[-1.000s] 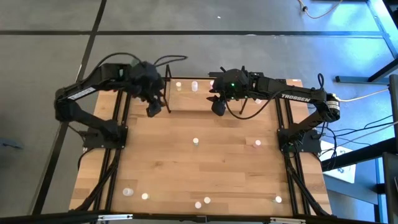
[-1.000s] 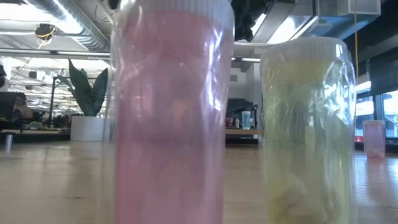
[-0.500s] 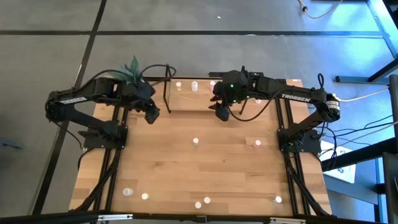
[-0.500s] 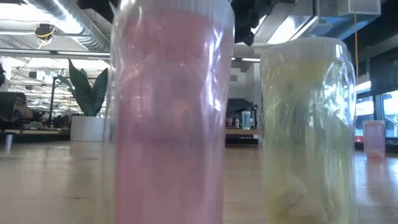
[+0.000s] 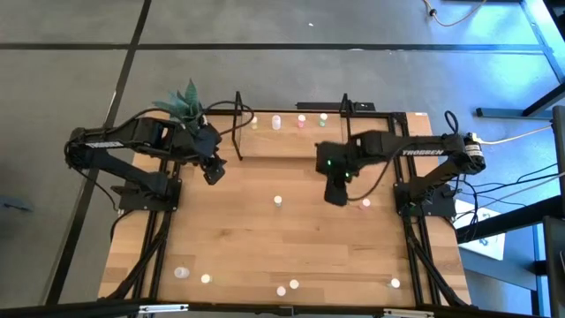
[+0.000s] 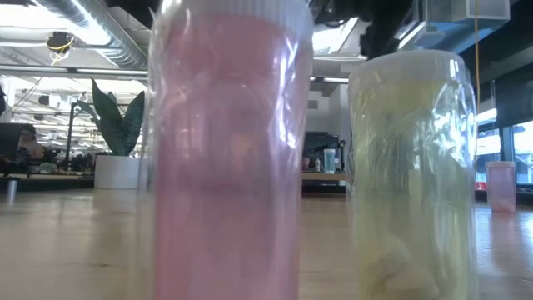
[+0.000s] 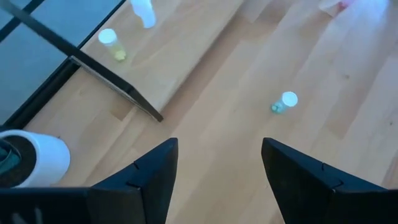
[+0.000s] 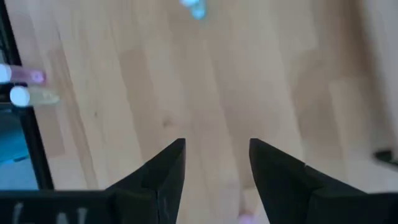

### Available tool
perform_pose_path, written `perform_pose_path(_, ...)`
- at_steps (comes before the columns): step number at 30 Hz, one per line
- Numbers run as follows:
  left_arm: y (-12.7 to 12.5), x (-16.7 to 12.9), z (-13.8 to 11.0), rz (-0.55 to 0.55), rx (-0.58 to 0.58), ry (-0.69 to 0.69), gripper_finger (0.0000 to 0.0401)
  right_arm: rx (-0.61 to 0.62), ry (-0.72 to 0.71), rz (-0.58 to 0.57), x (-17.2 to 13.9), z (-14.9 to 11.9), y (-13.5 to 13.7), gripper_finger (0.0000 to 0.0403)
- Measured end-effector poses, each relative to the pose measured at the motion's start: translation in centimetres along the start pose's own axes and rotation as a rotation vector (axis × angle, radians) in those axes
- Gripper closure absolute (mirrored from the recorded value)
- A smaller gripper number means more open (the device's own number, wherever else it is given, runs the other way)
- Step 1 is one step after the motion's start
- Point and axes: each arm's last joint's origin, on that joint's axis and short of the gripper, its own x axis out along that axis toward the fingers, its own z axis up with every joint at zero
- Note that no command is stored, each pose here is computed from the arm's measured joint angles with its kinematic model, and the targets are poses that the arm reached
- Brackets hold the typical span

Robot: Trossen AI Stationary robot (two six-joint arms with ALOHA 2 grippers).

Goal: Pick and place medicine bottles onto shelf by color
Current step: Put the top pink pill bottle on the shelf aligned with the other pink pill bottle

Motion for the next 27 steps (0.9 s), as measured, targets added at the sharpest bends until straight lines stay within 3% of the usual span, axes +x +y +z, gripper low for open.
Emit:
perform_pose_path(10,-0.6,-0.3,-0.3,-0.017,0.066,-0.012,0.0175,0.143,0.044,-0.066,-3.0,-4.7,3.5,0.0224)
perform_pose_path(15,-0.8,-0.3,-0.4,0.000,0.080,-0.030,0.0175,0.056,0.101,-0.151,-3.8,-6.7,4.2,0.0224)
perform_pose_path(27,-0.8,-0.4,-0.4,-0.001,0.081,-0.032,0.0175,-0.068,0.156,-0.171,-3.8,-7.2,4.0,0.0224)
